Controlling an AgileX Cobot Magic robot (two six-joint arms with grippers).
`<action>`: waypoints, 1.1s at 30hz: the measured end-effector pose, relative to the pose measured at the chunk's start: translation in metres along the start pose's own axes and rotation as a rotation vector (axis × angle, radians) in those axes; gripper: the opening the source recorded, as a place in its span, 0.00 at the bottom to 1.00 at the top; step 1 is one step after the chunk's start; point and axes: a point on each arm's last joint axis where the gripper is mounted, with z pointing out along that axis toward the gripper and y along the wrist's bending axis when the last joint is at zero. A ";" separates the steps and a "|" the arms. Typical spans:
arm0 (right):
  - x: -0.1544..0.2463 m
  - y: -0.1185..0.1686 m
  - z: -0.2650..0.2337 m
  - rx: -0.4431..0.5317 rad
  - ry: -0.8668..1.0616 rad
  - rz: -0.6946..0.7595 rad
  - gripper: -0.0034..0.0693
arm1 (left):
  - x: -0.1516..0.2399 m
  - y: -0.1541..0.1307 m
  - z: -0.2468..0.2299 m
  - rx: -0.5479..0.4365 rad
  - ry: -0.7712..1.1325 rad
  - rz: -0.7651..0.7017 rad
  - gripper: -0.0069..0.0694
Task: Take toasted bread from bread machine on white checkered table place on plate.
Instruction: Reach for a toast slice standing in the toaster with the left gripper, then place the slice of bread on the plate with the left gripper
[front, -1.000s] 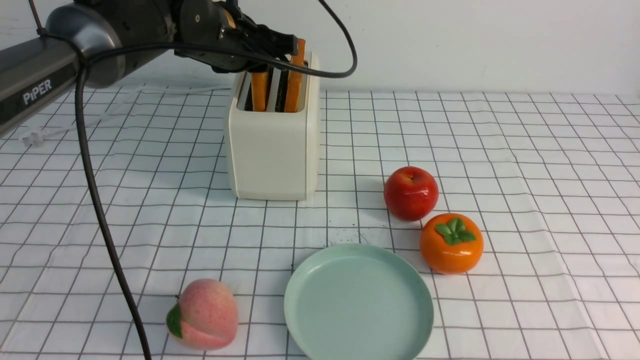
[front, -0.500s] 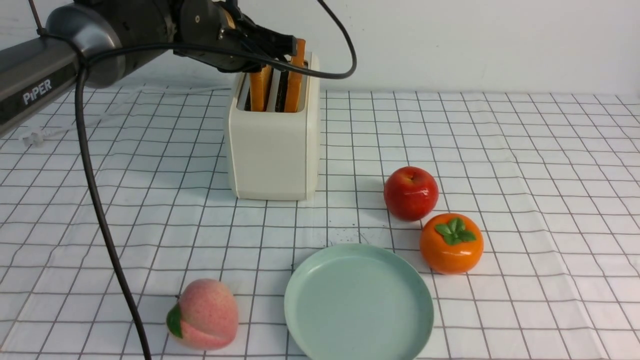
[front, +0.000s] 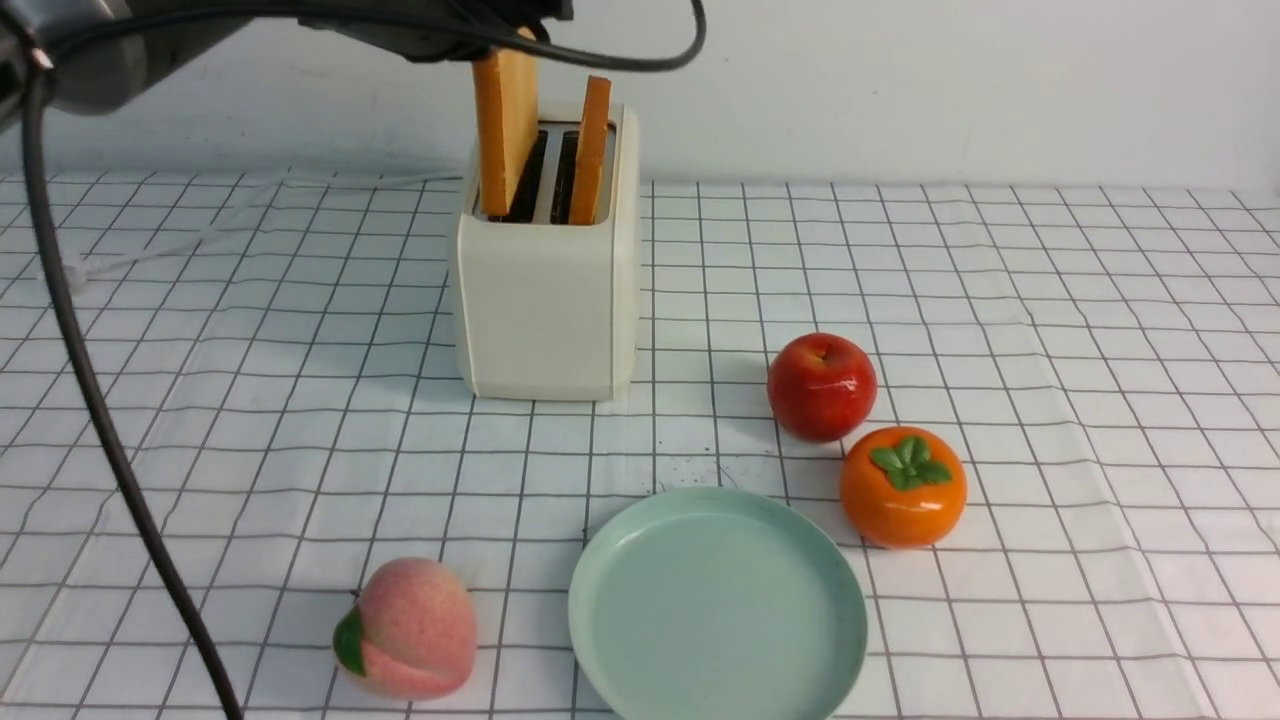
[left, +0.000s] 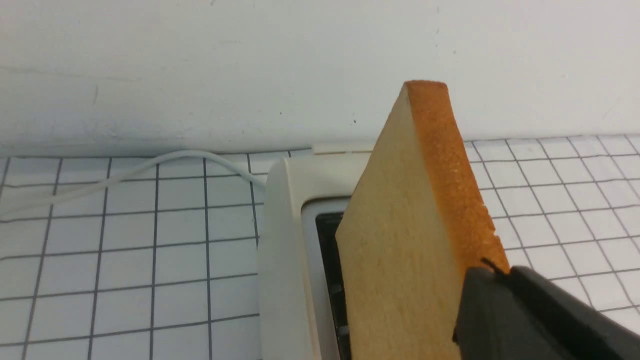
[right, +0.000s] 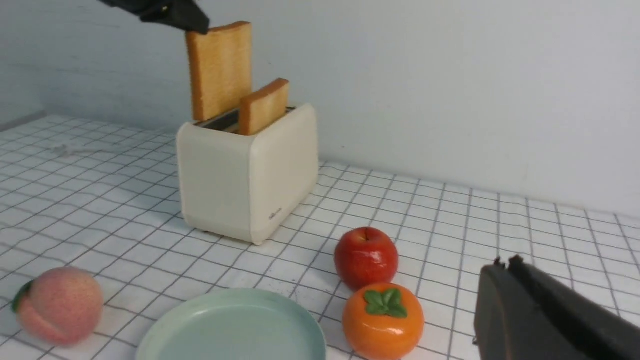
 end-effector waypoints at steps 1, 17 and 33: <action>-0.001 0.000 0.000 -0.005 0.001 -0.001 0.02 | -0.001 0.000 -0.002 0.000 -0.001 0.000 0.08; -0.009 0.011 0.019 -0.224 0.064 -0.032 0.03 | 0.030 -0.022 -0.140 0.260 0.374 -0.010 0.08; -0.004 0.013 0.019 -0.249 0.116 -0.063 0.04 | 0.166 -0.062 -0.052 0.632 0.581 -0.235 0.08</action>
